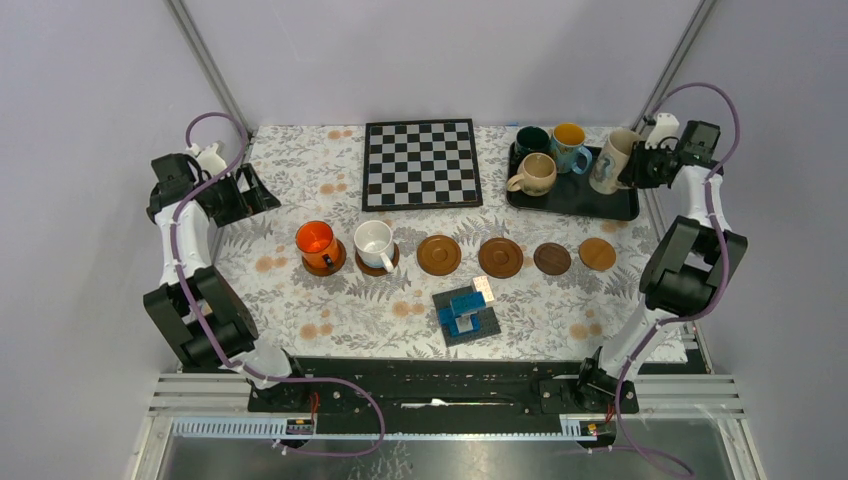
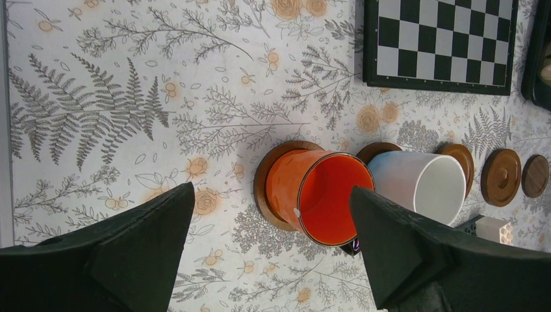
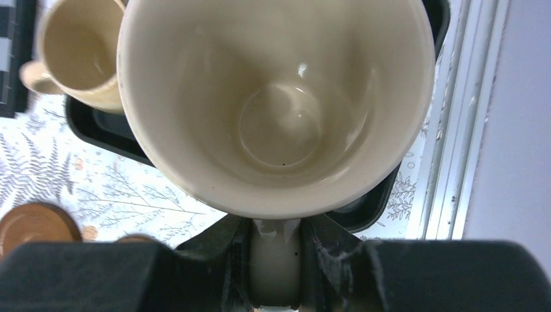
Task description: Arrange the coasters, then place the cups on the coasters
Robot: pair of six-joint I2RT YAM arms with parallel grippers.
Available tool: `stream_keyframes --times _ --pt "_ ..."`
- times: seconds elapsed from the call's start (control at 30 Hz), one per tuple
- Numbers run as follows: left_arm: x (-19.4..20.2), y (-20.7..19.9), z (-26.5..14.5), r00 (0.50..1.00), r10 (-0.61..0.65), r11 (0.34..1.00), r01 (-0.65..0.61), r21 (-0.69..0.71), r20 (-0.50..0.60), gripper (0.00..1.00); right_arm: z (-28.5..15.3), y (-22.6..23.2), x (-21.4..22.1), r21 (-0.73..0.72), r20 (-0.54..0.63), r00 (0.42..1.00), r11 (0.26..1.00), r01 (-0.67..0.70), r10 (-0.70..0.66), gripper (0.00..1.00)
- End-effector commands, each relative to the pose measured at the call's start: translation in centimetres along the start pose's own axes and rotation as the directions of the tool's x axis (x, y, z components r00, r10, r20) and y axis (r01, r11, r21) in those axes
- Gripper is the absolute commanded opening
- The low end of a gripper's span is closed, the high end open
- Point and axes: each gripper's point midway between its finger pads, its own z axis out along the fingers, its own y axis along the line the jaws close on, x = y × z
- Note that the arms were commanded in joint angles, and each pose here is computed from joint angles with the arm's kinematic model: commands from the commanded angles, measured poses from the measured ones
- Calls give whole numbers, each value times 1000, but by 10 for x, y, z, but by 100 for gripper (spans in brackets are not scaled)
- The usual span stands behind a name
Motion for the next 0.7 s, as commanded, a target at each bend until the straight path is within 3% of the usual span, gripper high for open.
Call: stream_keyframes --times 0.0,0.17,0.33,0.67 --pt "-5 -5 -10 998 52 999 -52 0 43 99 -67 38 -111 -12 308 943 990 139 -128 0" --pt "-8 -6 -11 997 58 998 -58 0 49 99 -79 96 -132 -106 379 915 975 196 -142 0" --pt "-11 -7 -14 996 71 997 -70 -11 61 99 -89 186 -137 -198 457 865 924 326 -207 0" --pt "-8 -9 -18 996 62 998 -62 -13 66 99 -87 329 -79 -359 505 840 836 415 -200 0"
